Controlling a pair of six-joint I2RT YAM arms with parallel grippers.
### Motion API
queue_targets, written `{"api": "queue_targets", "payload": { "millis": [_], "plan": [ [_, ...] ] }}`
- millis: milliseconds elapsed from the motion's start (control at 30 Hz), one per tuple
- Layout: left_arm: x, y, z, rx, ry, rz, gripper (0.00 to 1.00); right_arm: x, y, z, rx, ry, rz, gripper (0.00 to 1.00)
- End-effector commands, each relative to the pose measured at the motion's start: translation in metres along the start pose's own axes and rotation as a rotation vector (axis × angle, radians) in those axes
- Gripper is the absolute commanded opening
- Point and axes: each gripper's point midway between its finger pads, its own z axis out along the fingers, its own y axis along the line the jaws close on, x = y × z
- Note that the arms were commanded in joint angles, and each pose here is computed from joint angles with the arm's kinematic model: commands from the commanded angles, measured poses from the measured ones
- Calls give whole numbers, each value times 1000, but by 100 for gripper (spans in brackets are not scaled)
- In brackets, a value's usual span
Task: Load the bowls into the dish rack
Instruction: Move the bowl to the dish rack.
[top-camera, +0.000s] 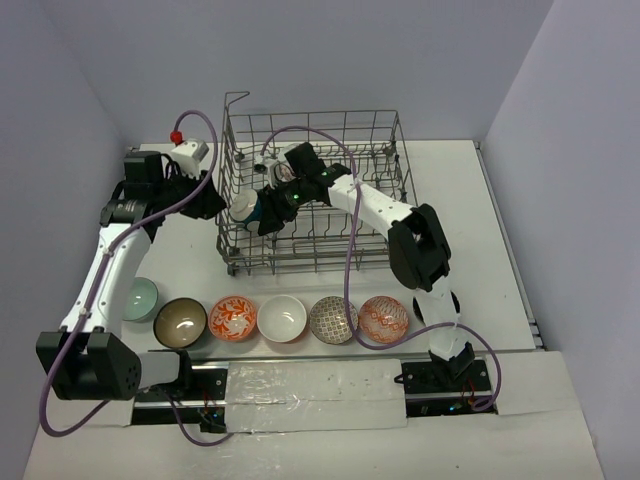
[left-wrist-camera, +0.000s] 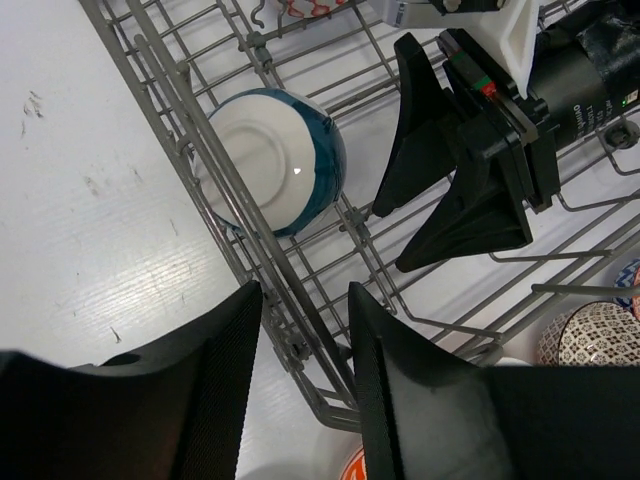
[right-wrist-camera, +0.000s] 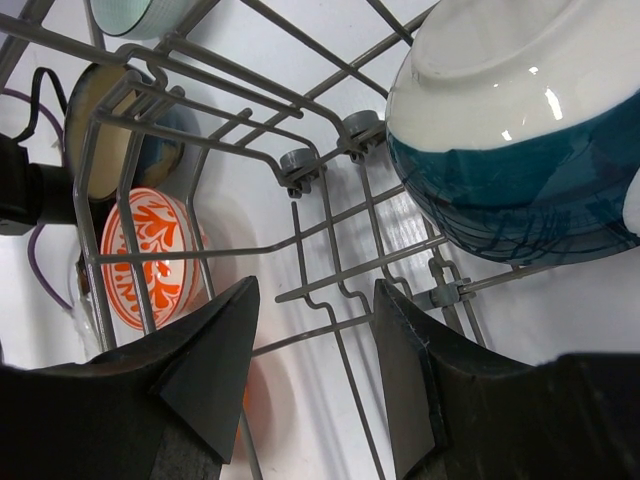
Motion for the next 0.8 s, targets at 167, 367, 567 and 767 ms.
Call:
{"api": "queue_targets", "payload": {
  "millis": [167, 367, 567, 767],
  "plan": [
    [-28, -5, 2, -15, -16, 38, 32, -16, 14, -13, -10, -36, -66, 58],
    [-35, -4, 2, -60, -8, 65, 7, -16, 16, -14, -13, -37, -68, 58],
    [-36, -4, 3, -119, 17, 101, 0, -16, 16, -16, -12, -38, -71, 58],
    [-34, -11, 11, -148, 73, 128, 0, -20, 20, -18, -17, -46, -78, 58]
  ]
}}
